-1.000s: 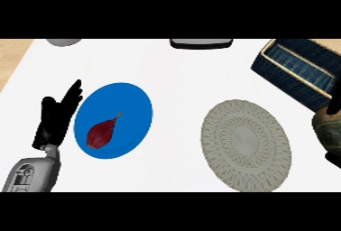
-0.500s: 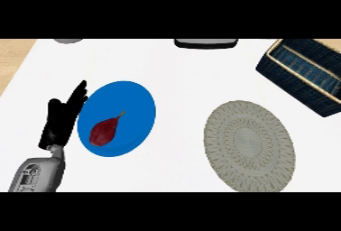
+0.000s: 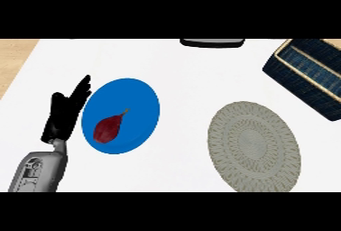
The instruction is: Pick the squash from the placemat and place it in the basket
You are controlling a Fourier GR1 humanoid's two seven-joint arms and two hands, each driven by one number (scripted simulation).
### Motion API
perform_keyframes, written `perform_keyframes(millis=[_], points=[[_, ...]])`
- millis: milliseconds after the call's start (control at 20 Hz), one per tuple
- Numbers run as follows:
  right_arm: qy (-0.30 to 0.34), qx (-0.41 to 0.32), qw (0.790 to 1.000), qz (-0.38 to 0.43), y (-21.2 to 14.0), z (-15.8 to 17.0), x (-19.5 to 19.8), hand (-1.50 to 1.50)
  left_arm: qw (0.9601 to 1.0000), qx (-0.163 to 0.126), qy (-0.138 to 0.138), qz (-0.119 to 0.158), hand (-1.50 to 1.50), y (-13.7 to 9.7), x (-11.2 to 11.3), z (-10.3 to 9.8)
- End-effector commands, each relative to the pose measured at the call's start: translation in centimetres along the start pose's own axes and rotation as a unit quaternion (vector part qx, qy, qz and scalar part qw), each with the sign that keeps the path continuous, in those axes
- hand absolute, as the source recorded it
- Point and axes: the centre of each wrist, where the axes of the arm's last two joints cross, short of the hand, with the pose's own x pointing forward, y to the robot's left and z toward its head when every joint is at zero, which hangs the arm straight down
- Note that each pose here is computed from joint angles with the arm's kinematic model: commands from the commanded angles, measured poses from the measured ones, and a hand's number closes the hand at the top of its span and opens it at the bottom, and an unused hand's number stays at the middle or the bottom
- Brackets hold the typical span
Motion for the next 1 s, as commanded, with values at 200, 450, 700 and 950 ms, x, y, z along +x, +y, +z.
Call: perform_keyframes(millis=[200, 450, 700, 950], points=[[0.066, -0.004, 0.995, 0.078, 1.0, -2.9, -6.3, 1.5, 1.0, -0.002, 0.001, 0.0, 0.0, -0.1, -1.3, 1.2], [0.036, 0.011, 0.997, 0.072, 3.4, -3.9, -11.1, 1.5, 1.0, -0.003, -0.001, -0.002, 0.0, 0.9, 0.4, -0.7], [0.011, 0.025, 0.999, 0.038, 4.1, -3.9, -14.6, 1.5, 0.9999, 0.004, -0.008, -0.009, 0.0, 0.9, -0.4, -0.4], [0.018, 0.042, 0.997, 0.055, 5.3, -4.4, -16.4, 1.5, 0.9999, -0.005, -0.009, -0.012, 0.0, -1.0, 1.2, -0.6]])
